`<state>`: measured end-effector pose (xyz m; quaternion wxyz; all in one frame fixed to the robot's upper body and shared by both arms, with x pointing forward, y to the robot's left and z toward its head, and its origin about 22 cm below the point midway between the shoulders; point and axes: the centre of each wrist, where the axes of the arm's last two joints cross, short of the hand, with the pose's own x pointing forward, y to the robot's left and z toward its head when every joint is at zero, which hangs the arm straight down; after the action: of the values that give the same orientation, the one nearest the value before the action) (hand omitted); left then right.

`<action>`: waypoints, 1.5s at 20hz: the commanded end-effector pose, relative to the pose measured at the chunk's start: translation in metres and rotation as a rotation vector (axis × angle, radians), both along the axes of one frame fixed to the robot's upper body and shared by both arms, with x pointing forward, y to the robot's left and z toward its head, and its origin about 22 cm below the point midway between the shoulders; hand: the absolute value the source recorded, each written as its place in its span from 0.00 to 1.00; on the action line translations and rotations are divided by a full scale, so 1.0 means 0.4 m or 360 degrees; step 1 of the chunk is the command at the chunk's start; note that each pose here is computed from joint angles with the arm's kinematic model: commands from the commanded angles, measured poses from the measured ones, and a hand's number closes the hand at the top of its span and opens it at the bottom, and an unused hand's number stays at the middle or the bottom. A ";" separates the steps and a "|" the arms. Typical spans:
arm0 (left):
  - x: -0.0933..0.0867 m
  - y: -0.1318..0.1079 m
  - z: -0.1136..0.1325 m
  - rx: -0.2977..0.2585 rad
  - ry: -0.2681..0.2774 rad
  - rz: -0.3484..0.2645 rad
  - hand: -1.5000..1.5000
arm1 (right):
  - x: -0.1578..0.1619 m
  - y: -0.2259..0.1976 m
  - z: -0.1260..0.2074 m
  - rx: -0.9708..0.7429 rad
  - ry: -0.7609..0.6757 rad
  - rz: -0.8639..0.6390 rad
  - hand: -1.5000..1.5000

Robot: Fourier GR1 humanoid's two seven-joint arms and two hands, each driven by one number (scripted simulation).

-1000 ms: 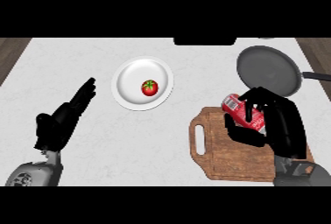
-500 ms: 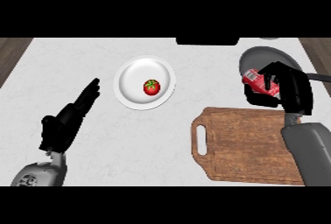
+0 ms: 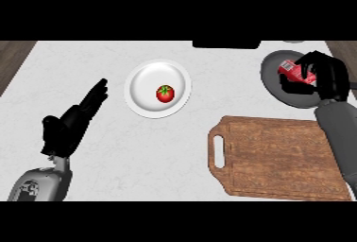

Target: Pick the can from the cutting board and place it in the pan

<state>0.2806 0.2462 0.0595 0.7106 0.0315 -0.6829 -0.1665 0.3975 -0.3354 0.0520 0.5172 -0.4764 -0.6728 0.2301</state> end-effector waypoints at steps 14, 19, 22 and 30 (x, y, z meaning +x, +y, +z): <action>0.015 -0.027 0.017 -0.0004 -0.0032 -0.0083 0.50 | -0.002 -0.119 -0.041 0.0077 0.0499 -0.0271 0.00; 0.016 -0.053 0.021 -0.0004 -0.0069 -0.0099 0.50 | -0.007 -0.150 -0.018 0.0250 0.0442 -0.0159 0.00; 0.016 -0.055 0.001 -0.0002 -0.0044 -0.0099 0.50 | 0.004 -0.130 -0.017 0.0486 0.0279 -0.0088 0.00; 0.010 -0.038 -0.014 -0.0004 -0.0025 -0.0083 0.50 | -0.007 -0.180 0.011 0.1037 -0.0055 -0.0003 0.00</action>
<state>0.2847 0.2283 0.0587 0.6969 0.0116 -0.6927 -0.1856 0.4012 -0.3959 0.0577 0.6346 -0.3367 -0.6934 0.0565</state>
